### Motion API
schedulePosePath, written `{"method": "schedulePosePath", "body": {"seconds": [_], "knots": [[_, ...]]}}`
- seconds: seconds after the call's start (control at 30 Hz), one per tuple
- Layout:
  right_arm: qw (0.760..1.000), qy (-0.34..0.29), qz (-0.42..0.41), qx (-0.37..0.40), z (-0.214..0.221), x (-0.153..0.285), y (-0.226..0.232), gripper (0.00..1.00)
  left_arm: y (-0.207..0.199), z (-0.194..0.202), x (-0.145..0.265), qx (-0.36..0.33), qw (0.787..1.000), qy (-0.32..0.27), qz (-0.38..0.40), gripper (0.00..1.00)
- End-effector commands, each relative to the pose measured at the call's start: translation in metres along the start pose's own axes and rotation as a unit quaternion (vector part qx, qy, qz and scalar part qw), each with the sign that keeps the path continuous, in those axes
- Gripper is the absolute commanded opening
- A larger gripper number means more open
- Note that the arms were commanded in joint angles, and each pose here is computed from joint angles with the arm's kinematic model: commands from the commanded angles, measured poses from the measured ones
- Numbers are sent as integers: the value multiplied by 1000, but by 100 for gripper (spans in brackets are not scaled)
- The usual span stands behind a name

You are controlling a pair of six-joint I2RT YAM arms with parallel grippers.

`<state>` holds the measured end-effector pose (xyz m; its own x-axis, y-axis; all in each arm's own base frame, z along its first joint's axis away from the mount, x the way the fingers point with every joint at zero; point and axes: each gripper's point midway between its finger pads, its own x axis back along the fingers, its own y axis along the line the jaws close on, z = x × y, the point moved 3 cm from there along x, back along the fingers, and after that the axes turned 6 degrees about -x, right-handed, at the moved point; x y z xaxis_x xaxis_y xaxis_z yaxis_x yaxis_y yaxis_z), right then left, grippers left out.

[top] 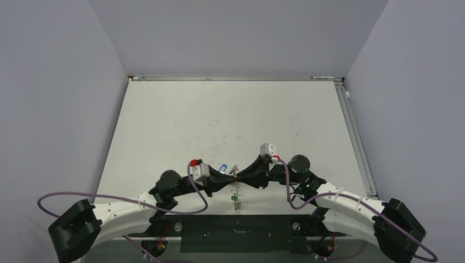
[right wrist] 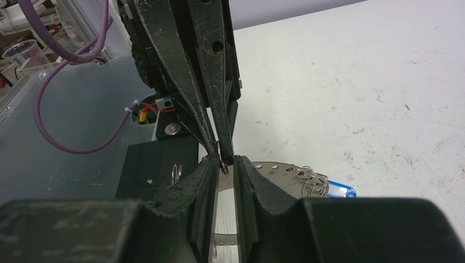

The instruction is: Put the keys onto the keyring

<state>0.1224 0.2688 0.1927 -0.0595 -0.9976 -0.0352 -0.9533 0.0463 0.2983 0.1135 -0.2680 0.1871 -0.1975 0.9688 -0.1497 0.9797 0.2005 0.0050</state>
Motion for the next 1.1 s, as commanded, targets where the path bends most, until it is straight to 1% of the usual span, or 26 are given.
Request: {"method": "schedulePosePath", "body": {"seconds": [0.0, 0.3, 0.43, 0.47, 0.5, 0.63, 0.7, 0.73, 0.77, 0.8, 0.87, 0.93, 1.03, 1.07], "knots": [[998, -33, -27, 39, -27, -6, 6, 18, -2, -26, -5, -27, 998, -52, 11, 0], [999, -27, -31, 35, -23, -8, 5, 16, -2, -27, -4, -28, 998, -54, 10, 0], [998, -24, -41, 32, -22, -9, 6, 10, -3, -27, -4, -28, 998, -55, 12, 0], [998, -23, -43, 31, -22, -9, 7, 7, -3, -27, -4, -28, 998, -54, 12, 0], [998, -22, -44, 30, -22, -9, 7, 5, -2, -27, -4, -28, 998, -55, 11, 0], [999, -15, -40, 24, -23, -11, 5, 5, -1, -27, -4, -27, 998, -55, 6, 0], [999, -24, -30, 31, -27, -9, 5, 5, 1, -27, -3, -26, 998, -56, -2, 0], [999, -28, -25, 35, -29, -8, 4, 5, 2, -27, -3, -26, 998, -57, -7, 2], [999, -31, -18, 40, -31, -7, 3, 5, 3, -27, -2, -27, 998, -56, -10, 6], [998, -32, -12, 44, -32, -6, 3, 5, 3, -28, -1, -28, 998, -57, -13, 13], [998, -29, 0, 50, -34, -5, 0, 5, 4, -28, 1, -27, 998, -55, -21, 33], [998, -28, 16, 57, -36, -4, -3, 5, 6, -29, 5, -24, 998, -52, -33, 46], [995, -38, 55, 75, -40, -1, -12, 5, 17, -28, 11, -13, 995, -52, -83, 59], [993, -42, 66, 83, -40, 0, -13, 5, 21, -28, 14, -10, 993, -56, -101, 66]]}}
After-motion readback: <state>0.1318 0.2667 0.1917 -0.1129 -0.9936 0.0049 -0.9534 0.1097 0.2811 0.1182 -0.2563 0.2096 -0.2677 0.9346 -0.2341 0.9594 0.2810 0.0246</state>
